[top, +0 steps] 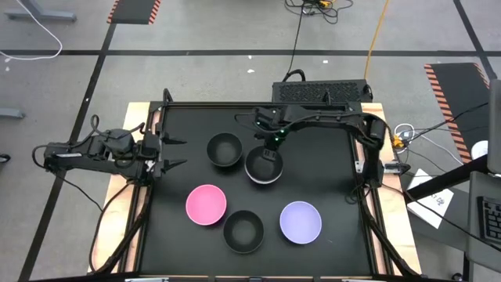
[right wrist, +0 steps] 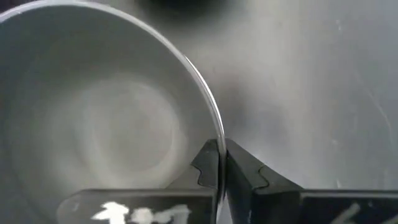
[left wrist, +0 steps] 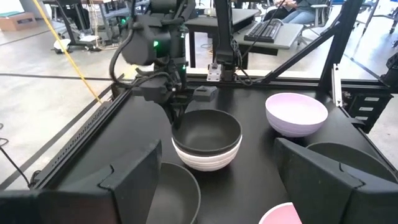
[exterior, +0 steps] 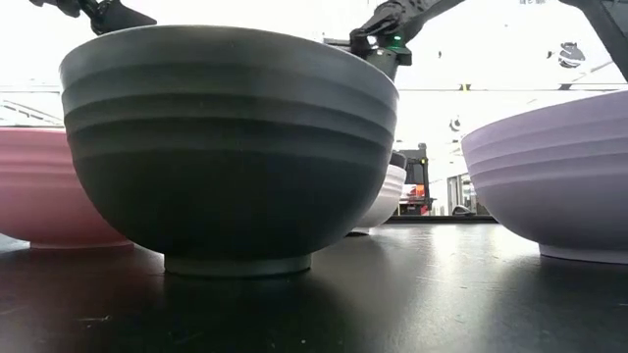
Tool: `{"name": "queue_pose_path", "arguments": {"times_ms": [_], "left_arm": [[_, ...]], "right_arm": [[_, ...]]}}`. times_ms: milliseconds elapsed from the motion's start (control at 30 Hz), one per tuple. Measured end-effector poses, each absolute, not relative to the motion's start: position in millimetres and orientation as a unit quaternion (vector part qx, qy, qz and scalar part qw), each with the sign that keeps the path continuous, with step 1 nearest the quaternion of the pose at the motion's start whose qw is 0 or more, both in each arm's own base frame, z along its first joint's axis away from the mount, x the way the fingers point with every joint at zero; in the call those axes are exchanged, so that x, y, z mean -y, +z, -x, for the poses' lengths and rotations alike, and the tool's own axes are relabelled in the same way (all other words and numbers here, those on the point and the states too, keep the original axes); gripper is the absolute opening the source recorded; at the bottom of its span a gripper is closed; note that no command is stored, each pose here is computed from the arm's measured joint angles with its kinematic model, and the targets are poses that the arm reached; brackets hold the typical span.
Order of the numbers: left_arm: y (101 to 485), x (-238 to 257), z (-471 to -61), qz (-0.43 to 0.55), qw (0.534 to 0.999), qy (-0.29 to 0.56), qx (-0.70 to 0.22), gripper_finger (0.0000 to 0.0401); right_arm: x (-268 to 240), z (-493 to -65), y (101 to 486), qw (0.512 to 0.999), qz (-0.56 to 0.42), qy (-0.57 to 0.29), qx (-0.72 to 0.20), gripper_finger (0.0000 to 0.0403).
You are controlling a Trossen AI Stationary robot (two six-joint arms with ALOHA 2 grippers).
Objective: Nest bowls inside each other
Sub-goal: Stack the middle black bowl on top of the white bowl
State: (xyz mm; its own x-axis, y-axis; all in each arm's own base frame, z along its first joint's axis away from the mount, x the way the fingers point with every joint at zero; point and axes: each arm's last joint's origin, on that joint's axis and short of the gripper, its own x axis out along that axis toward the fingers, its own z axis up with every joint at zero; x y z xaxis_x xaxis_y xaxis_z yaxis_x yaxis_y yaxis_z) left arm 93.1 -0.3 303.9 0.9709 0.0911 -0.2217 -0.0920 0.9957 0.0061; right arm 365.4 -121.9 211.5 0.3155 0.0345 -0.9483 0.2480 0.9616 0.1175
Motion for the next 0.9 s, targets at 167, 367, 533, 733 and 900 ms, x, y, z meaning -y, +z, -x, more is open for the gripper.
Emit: {"name": "queue_pose_path", "arguments": {"times_ms": [167,367,533,733,900], "left_arm": [[304,0,-93,0.001,0.993,0.046,-0.111,0.0312],[305,0,-93,-0.004,0.993,0.045,-0.105,0.0312],[305,0,-93,-0.005,0.994,0.045,-0.104,0.0312],[305,0,-93,-0.004,0.993,0.046,-0.104,0.0312],[305,0,-93,-0.003,0.993,0.046,-0.107,0.0312]], "right_arm": [[118,-347,210,0.845,-0.135,-0.061,-0.514,0.0000],[115,-337,209,0.853,-0.141,-0.058,-0.499,0.0000],[114,-334,208,0.841,-0.149,-0.058,-0.517,0.0000],[110,-324,206,0.811,-0.161,-0.054,-0.560,0.0000],[109,-315,217,0.807,-0.140,-0.079,-0.569,0.0000]]}}
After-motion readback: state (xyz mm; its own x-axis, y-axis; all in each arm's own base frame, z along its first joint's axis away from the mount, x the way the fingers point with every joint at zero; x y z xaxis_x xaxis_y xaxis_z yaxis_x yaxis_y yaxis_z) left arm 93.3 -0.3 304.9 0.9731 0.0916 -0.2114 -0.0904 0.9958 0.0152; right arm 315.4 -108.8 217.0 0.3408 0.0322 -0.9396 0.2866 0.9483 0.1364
